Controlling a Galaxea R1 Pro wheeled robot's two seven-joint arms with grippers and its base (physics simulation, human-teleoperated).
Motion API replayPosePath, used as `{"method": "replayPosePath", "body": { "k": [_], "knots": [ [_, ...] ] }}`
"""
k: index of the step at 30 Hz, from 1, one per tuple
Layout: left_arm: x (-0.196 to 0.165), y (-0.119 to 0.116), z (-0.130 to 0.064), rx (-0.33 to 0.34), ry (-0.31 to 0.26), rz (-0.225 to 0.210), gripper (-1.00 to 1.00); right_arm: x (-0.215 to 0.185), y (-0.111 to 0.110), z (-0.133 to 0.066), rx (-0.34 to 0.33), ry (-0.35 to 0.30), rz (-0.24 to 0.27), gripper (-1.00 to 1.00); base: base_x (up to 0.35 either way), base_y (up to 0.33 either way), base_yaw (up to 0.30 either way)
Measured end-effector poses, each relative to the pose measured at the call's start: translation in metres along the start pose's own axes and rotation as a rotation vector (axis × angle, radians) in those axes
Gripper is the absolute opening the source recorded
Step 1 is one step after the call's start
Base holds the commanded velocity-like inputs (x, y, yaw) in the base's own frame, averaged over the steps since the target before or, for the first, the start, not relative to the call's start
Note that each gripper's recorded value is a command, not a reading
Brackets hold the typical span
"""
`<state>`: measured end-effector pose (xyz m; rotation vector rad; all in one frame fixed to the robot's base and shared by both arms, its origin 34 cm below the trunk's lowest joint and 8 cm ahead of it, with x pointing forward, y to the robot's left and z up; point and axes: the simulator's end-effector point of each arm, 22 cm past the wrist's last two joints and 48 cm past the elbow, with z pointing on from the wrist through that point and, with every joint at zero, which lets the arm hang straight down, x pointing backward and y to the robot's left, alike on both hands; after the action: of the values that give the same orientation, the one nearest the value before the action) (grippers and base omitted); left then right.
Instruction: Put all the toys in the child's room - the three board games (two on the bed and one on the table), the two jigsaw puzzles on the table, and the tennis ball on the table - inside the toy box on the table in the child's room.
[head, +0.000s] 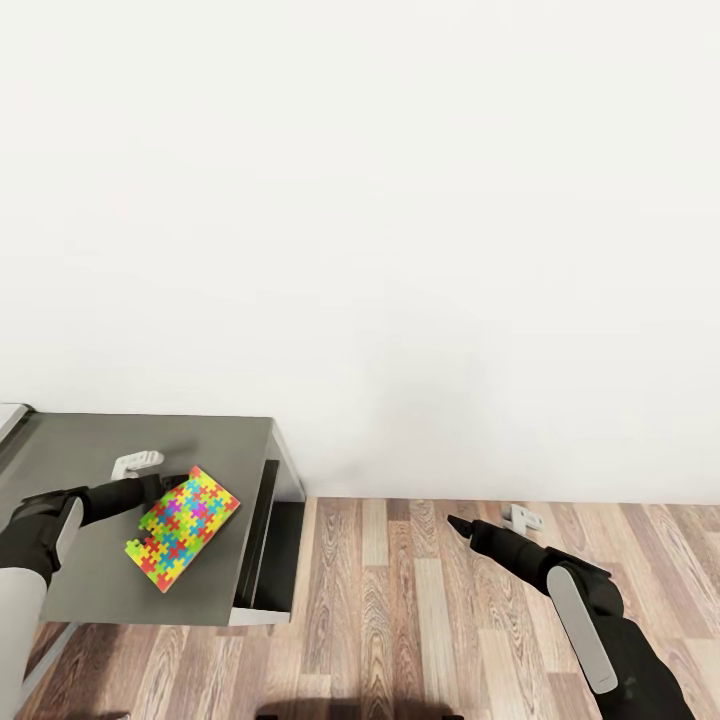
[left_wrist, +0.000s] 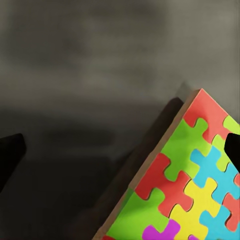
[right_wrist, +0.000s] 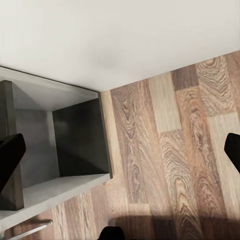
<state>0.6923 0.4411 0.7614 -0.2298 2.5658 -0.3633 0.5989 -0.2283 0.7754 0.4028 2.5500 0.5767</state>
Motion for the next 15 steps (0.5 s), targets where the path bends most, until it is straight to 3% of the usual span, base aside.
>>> {"method": "replayPosePath", "body": {
  "k": [11, 15],
  "knots": [
    [0.004, -0.014, 0.0, 0.066, 0.013, -0.005, 1.0, 0.0, 0.0, 0.0, 0.0, 0.002, 0.001, 1.0, 0.0, 0.0, 0.0],
    [0.005, -0.033, 0.005, 0.104, 0.024, 0.01, 1.0, -0.003, 0.001, 0.0, -0.007, -0.019, 0.003, 1.0, 0.0, 0.0, 0.0]
  ]
}}
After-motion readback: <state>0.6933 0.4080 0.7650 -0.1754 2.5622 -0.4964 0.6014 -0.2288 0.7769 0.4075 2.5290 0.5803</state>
